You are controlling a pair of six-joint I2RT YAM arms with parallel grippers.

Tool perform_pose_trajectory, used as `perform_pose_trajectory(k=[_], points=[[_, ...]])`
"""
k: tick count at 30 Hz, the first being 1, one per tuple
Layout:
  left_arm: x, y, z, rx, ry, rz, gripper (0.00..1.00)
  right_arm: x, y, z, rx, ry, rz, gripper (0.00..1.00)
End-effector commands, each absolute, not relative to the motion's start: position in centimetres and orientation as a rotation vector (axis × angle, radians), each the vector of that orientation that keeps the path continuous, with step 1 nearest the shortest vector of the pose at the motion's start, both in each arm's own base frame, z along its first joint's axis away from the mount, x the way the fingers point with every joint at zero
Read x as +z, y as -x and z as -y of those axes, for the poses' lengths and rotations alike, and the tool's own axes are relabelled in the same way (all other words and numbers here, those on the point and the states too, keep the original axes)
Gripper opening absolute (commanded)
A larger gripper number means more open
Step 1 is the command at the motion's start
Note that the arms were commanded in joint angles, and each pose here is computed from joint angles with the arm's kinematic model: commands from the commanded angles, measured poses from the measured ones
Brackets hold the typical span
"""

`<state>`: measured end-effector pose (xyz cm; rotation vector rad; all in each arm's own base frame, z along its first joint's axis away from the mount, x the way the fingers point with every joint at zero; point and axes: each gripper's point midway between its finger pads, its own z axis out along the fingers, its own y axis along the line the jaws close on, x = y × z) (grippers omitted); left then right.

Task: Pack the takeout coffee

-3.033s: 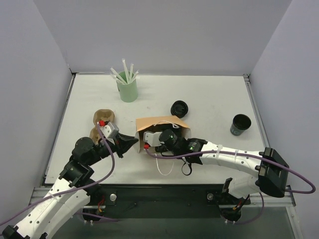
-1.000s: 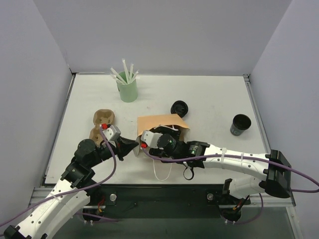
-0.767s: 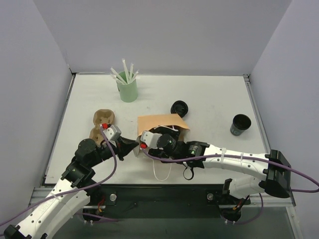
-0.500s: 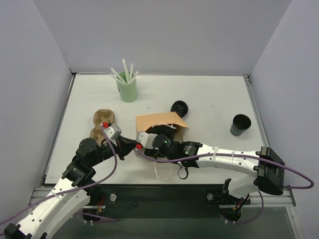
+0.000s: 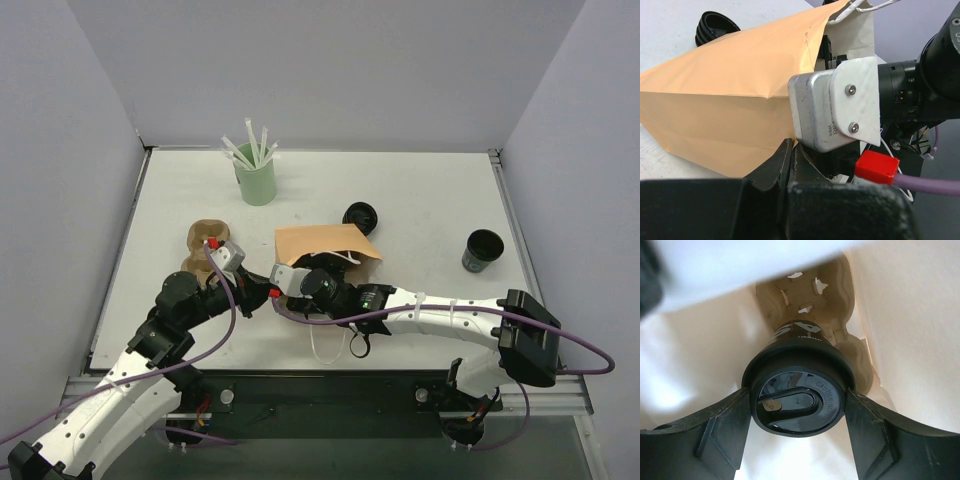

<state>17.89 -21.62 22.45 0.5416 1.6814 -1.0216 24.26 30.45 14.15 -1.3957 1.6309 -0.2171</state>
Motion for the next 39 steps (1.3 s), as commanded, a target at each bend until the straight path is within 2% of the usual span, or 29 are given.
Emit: perform_pose_trajectory(k=[1,9,19,31,39], points=[[25.8,-17.7,22.0,-1.069,-0.518,-1.602,0.00,14.0,-25.3,-30.4,-0.266,1.346,-1.620,0.48],[25.8,-17.5,21.9,-1.079,-0.516,-1.617,0.00,13.6,-25.9,-30.0,-0.301,1.323,-1.609,0.48],[25.8,-18.0,21.7,-1.030,-0.528,-1.617,0.00,17.4,-25.0,-28.5,-0.282,1.312,-1.585,0.48],[24.8,-17.5,22.0,-1.044,-0.575,-1.596,0.00,16.1,-24.2,-26.3,-0.307,1.425,-1.559,0.48],[24.9,-18.2,21.8,-0.966,-0.633,-1.562,0.00,15.7,-24.4,-25.6,-0.293,1.565,-1.500,0.47]])
